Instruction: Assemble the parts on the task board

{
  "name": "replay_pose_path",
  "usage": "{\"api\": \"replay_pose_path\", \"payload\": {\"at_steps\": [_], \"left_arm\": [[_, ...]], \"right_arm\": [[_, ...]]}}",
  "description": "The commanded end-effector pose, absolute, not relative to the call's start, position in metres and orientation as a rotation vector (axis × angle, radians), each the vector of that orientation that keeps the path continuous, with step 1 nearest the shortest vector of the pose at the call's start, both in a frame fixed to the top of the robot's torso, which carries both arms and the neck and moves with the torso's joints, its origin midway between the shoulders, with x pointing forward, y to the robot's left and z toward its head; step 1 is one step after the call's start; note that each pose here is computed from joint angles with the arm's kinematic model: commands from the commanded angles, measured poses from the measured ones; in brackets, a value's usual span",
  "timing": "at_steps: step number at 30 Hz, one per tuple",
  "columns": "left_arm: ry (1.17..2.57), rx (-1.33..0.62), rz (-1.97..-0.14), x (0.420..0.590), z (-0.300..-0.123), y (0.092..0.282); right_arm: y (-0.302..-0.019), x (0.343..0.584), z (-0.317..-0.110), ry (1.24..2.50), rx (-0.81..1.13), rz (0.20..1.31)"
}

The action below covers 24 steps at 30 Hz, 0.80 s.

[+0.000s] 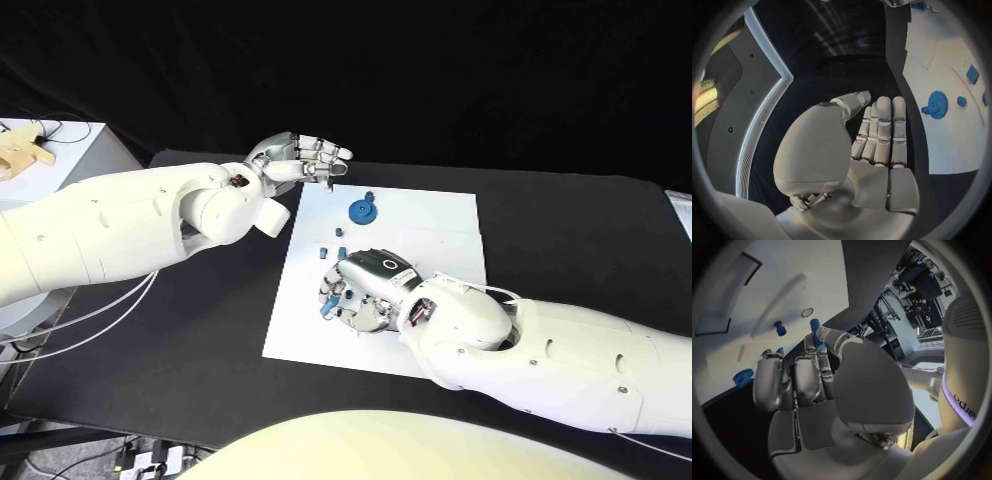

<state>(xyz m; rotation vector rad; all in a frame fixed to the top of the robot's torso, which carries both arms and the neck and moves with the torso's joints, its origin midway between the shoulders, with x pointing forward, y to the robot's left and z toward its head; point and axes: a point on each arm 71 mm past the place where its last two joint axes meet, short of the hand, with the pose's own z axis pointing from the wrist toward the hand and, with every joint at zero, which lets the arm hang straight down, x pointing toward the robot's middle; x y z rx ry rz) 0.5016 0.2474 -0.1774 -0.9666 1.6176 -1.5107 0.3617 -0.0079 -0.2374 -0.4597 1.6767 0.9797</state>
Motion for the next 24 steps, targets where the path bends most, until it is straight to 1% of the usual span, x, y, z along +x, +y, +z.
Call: {"api": "replay_pose_path", "payload": {"at_steps": [1,24], "left_arm": [[1.626,-0.959,-1.532,0.5008,-0.1768,0.2448],[1.627,-0.959,-1.532,0.5007,-0.1769,0.245]], "right_arm": [[-0.0068,0.3608,-0.2413,1.679,-0.529,0.934],[-0.0028,0.3601,-0.2477,1.671,-0.584,0.873]]}}
